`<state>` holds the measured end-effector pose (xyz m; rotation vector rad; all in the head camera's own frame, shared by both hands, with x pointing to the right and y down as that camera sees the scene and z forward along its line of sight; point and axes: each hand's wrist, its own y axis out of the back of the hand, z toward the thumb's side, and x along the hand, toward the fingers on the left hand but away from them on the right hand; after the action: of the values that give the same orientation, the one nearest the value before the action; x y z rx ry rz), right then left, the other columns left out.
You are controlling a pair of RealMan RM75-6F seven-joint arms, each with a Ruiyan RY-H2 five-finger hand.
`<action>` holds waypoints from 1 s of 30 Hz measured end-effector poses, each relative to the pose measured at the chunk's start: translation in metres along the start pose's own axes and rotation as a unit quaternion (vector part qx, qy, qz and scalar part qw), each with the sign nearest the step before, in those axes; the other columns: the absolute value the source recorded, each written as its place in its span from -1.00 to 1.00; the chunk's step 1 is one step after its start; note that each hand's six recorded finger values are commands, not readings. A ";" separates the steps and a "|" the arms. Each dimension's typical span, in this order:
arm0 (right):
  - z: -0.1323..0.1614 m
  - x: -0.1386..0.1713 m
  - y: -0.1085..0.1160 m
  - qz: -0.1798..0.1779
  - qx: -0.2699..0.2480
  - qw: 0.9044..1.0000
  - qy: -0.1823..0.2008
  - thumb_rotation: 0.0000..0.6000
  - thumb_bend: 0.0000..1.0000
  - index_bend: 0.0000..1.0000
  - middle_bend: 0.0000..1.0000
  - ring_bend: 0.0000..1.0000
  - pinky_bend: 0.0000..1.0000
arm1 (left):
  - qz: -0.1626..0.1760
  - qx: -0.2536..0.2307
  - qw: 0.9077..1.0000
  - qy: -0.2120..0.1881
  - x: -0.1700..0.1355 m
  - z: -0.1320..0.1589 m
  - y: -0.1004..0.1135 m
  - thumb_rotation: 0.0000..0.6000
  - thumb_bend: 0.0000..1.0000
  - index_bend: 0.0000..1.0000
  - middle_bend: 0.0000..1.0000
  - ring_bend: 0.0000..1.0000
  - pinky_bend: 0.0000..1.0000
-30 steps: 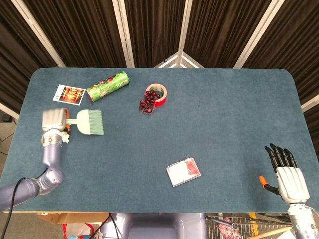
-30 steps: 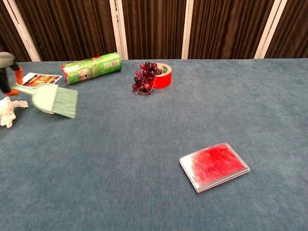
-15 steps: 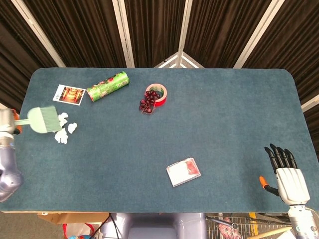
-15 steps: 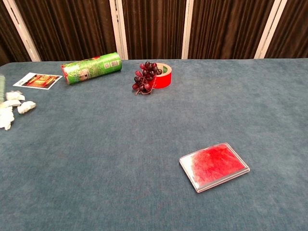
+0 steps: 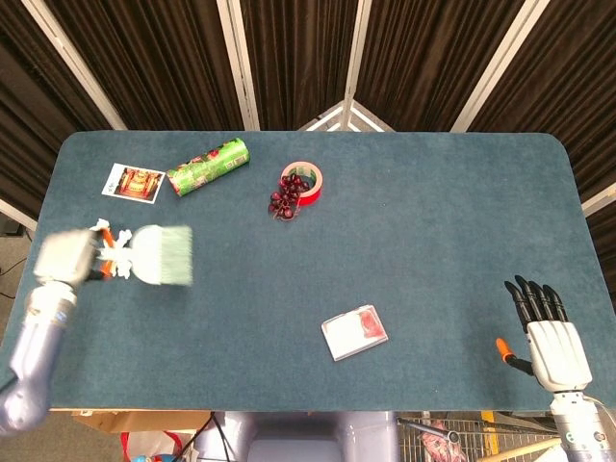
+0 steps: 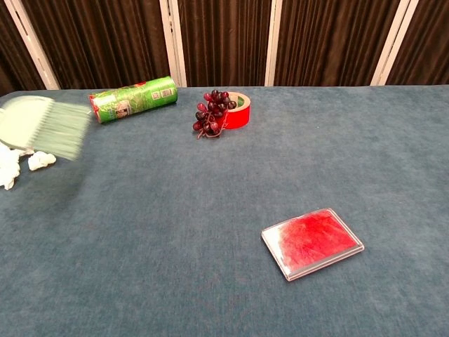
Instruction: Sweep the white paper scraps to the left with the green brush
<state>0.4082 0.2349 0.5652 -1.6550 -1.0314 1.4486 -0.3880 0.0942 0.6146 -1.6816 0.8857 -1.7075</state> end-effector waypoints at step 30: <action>-0.003 0.003 0.005 -0.007 -0.001 1.000 0.000 1.00 -0.36 -1.00 -1.00 -1.00 -1.00 | 0.017 -0.015 0.997 -0.076 -0.077 0.039 -0.045 1.00 -0.86 -1.00 -1.00 -0.94 -0.65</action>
<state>0.4117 0.2355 0.5596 -1.6451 -1.0421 1.4387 -0.3443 0.1803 0.6027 -1.7808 0.8675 -1.5282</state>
